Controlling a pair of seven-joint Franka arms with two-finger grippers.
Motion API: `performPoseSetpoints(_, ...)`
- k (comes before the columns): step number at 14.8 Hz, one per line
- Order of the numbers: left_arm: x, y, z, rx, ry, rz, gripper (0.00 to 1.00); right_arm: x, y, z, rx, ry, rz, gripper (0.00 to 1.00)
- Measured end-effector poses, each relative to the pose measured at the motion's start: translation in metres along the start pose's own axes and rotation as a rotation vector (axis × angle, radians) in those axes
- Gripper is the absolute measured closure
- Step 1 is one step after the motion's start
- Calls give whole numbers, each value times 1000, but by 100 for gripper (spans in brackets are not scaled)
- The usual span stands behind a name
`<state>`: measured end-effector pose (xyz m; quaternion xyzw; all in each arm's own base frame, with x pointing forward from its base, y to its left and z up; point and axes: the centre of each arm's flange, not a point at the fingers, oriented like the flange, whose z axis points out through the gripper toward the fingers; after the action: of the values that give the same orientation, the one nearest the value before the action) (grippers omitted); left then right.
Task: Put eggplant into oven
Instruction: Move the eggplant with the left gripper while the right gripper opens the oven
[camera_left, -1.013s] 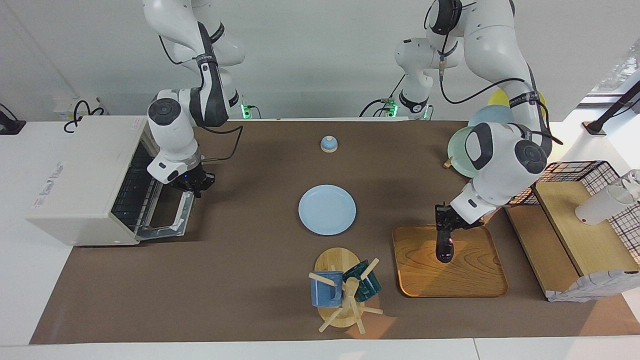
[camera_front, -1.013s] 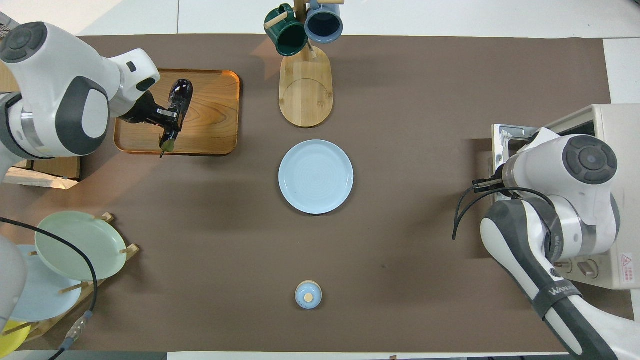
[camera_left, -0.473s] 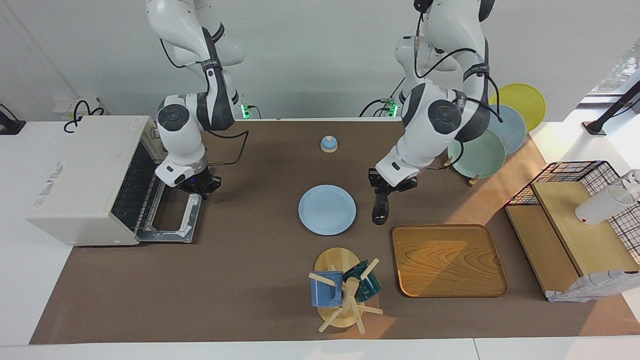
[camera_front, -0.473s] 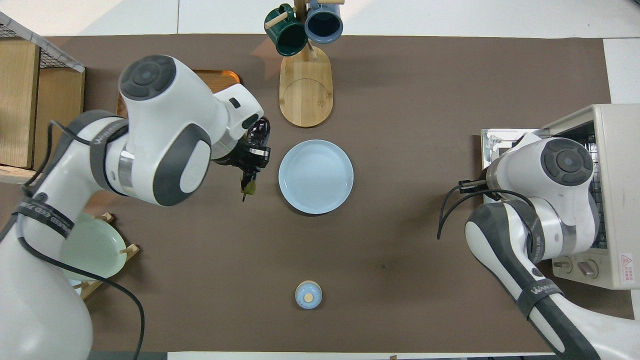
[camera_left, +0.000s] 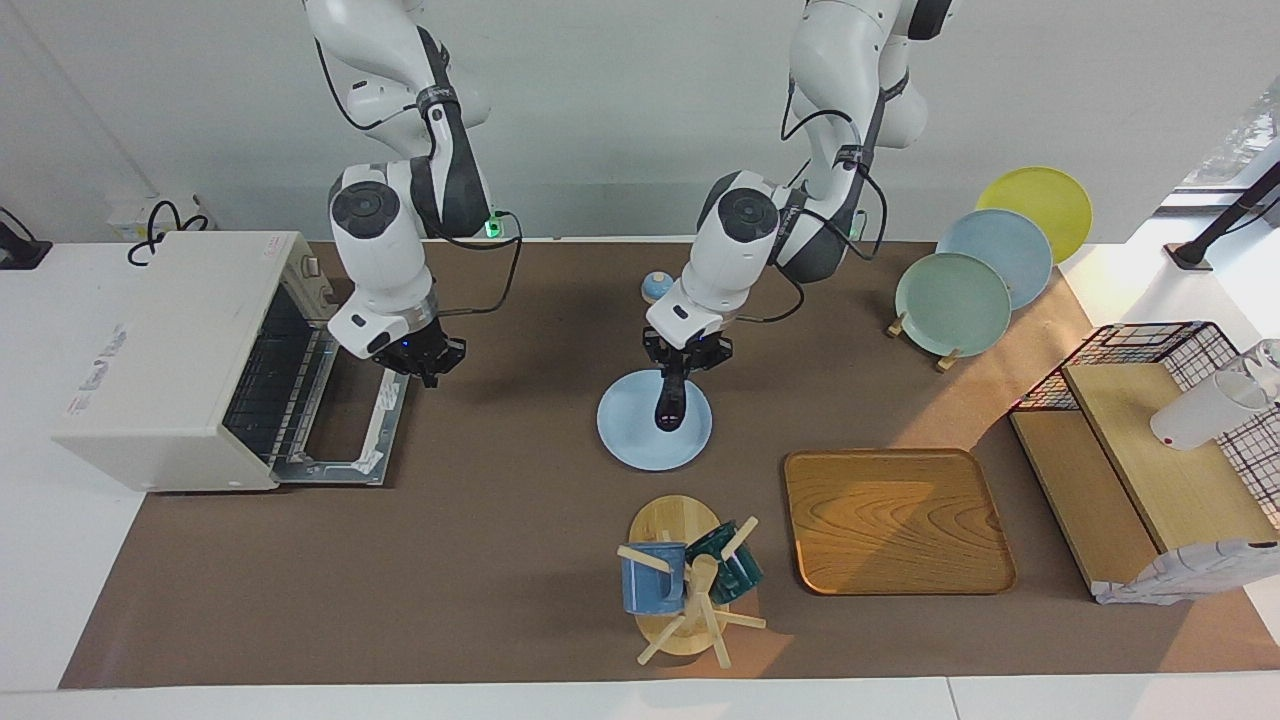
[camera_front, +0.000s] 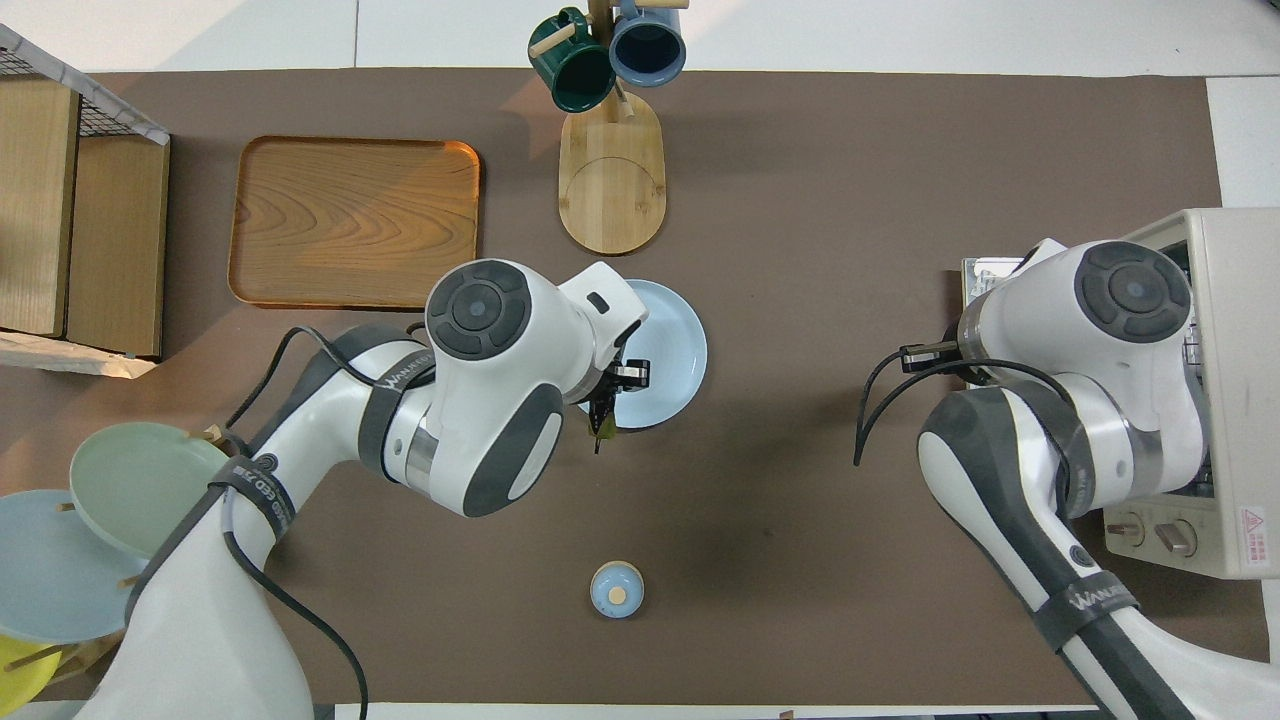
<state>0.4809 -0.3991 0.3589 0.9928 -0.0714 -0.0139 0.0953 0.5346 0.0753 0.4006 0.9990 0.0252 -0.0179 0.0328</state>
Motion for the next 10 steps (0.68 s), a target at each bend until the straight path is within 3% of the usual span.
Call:
performPoseSetpoints(6, 5, -4, 30, 7, -1, -13, 71, -15, 13, -44, -6, -77, 21, 16)
performPoseSetpoints(8, 6, -5, 30, 7, -1, -14, 56, -13, 18, -80, -9, -105, 29, 0)
performPoseSetpoints(10, 11, -12, 24, 11, 0, -27, 33, -11, 20, -122, 6, -107, 28, 0)
